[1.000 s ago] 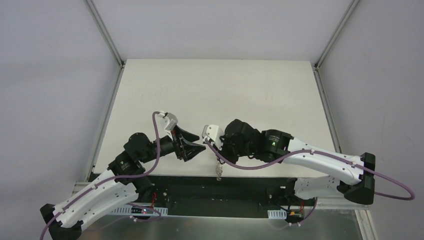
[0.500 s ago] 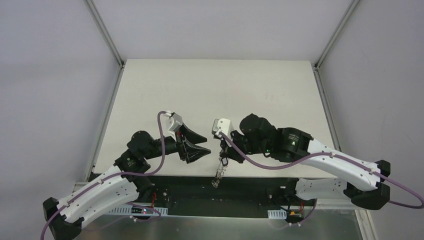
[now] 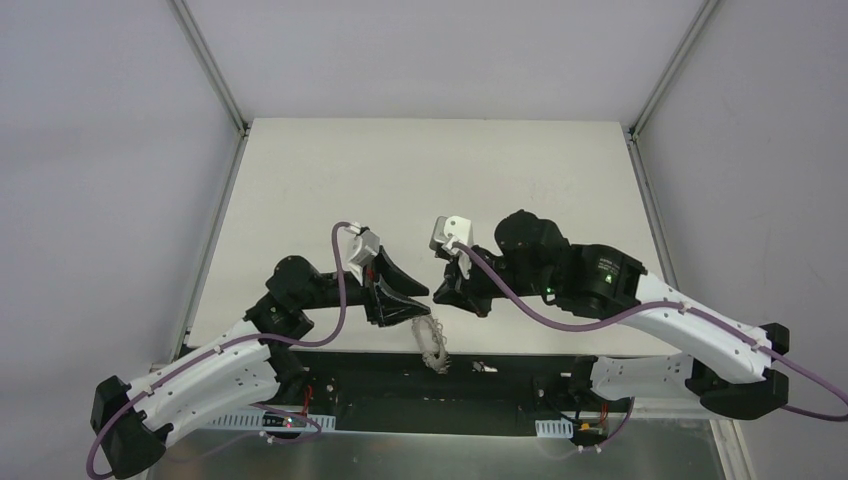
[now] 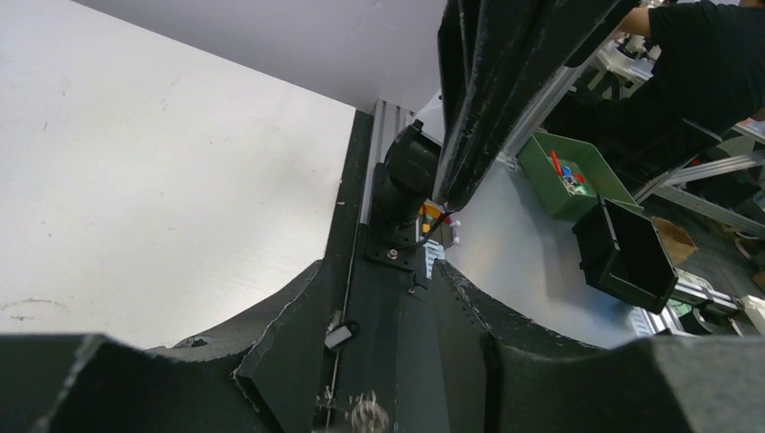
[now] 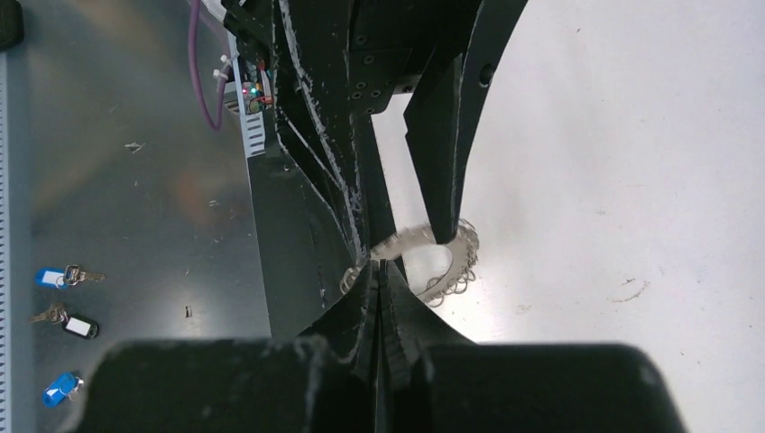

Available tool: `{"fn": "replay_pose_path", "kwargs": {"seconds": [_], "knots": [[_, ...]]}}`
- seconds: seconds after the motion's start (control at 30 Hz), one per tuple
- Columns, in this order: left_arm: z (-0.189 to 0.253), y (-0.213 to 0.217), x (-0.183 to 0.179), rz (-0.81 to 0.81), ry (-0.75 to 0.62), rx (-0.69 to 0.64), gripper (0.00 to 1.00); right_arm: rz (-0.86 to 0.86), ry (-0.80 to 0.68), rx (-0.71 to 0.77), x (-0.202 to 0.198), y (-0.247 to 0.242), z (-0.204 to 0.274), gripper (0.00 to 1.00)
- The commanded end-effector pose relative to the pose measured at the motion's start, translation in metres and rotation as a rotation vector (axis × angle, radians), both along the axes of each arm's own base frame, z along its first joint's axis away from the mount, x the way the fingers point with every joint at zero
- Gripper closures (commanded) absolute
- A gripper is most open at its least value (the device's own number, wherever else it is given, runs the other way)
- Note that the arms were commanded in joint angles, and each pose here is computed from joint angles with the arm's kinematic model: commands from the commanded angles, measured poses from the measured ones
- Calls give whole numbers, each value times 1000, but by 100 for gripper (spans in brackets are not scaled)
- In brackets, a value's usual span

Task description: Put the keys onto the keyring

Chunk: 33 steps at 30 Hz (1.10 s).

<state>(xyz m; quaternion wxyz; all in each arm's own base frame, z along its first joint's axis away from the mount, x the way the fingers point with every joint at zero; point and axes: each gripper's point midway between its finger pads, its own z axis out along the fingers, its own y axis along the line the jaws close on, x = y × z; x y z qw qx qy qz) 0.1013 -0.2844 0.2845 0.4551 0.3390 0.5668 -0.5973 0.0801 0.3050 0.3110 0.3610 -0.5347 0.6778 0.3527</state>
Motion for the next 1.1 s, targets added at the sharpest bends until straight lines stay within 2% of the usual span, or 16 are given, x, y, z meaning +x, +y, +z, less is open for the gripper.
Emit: {"fn": "replay_pose_path", "kwargs": {"seconds": [0.0,0.17,0.43,0.57,0.6,0.7,0.73,0.87,1.07], "knots": [[17,2,-17,-77,-59,-59,56,-21,18,11,3,4,10,100],[6,5,-9,-21,-41,-34,55,-89,21,-57,17,0,-16,100],[-10,10,7,88,-10,19,53,-193,21,-87,34,-10,-52,100],[-26,20,30,245,26,68,53,-198,50,-119,32,-12,-78,95],[-29,23,36,284,35,79,51,-195,59,-131,31,-12,-84,90],[-44,36,52,411,70,125,49,-180,93,-179,27,-13,-105,59],[-49,42,58,456,82,142,49,-192,99,-185,29,-13,-111,54],[-75,63,79,631,147,208,48,-322,136,-175,45,-16,-134,50],[-115,90,95,818,242,285,47,-382,318,-158,37,-2,-163,43]]}}
